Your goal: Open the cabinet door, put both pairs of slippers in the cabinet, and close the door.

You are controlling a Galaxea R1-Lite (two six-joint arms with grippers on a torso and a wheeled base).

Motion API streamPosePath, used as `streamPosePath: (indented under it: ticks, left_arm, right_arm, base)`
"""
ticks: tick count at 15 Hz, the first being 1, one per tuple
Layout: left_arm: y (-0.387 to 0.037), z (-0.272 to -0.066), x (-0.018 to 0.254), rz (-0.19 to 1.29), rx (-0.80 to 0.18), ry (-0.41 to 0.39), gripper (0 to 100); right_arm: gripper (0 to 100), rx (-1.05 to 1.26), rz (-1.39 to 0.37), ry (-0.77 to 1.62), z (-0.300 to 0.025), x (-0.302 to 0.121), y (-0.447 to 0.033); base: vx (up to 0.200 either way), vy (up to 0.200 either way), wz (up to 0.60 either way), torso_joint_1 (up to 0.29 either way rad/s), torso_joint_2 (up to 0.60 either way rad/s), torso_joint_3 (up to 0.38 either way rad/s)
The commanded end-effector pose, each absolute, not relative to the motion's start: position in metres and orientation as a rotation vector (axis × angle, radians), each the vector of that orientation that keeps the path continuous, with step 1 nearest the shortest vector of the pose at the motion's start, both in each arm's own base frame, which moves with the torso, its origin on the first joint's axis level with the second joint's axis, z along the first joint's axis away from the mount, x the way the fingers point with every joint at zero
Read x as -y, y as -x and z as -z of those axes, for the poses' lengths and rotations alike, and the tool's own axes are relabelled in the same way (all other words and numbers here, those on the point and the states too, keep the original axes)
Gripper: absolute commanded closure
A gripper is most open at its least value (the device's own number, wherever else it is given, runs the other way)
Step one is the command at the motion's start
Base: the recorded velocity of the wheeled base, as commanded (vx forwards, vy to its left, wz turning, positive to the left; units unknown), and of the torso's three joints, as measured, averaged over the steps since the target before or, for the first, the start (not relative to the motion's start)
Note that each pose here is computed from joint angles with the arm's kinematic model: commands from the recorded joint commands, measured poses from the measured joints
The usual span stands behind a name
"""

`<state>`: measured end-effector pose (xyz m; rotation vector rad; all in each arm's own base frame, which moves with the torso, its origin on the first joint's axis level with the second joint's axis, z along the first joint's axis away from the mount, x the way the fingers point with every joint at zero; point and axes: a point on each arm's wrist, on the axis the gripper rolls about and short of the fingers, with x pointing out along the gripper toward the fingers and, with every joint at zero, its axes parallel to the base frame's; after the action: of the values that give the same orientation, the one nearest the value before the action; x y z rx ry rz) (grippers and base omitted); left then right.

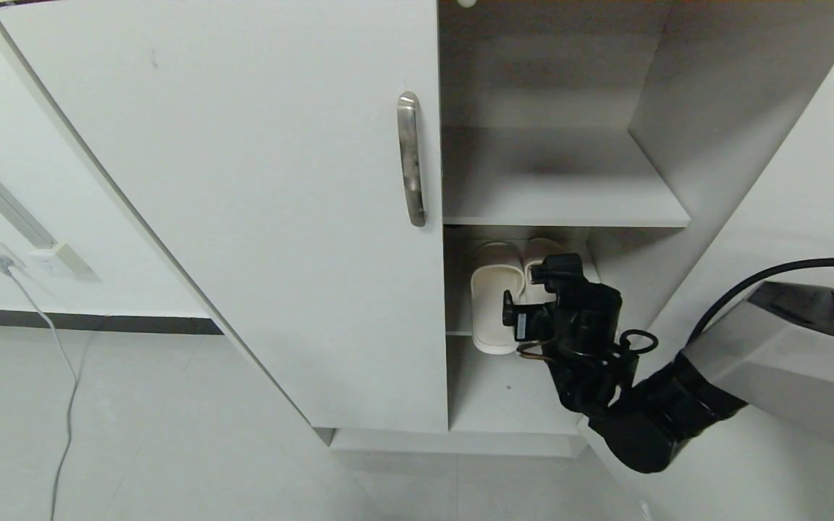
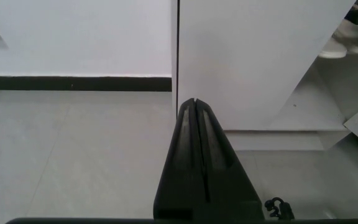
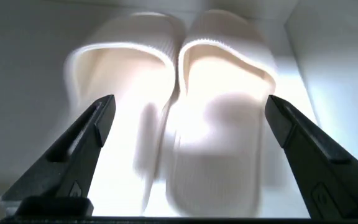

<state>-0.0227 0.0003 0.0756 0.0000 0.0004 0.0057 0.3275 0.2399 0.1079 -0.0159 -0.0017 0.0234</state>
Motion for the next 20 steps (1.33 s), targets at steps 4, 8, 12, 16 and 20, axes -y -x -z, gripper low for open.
streamPosePath:
  ticks: [4, 8, 12, 16, 20]
  left_arm:
    - [0.023, -0.076, 0.000, -0.006, -0.002, 0.006, 100]
    - [0.023, -0.076, 0.000, -0.006, -0.002, 0.006, 100]
    - [0.023, -0.076, 0.000, -0.003, -0.002, 0.015, 100]
    - [0.023, -0.076, 0.000, -0.006, -0.002, 0.005, 100]
    - [0.023, -0.076, 0.000, -0.005, -0.002, 0.008, 100]
  right_arm:
    - [0, 0.000, -0.141, 0.016, -0.124, -0.231, -0.249]
    - [0, 0.022, -0.129, -0.003, -0.130, -0.227, -0.245]
    - [0, 0.005, -0.136, 0.017, -0.125, -0.228, -0.241]
    - [0, -0.008, -0.138, 0.030, -0.121, -0.226, -0.239]
    - [0, -0.013, -0.138, 0.035, -0.119, -0.225, -0.239]
  base:
    - [0.000, 0.000, 0.00, 0.000, 0.00, 0.000]
    - [0.000, 0.000, 0.00, 0.000, 0.00, 0.000]
    - [-0.200, 0.000, 0.00, 0.005, 0.00, 0.005]
    - [0.000, 0.000, 0.00, 0.000, 0.00, 0.000]
    - [0.000, 0.000, 0.00, 0.000, 0.00, 0.000]
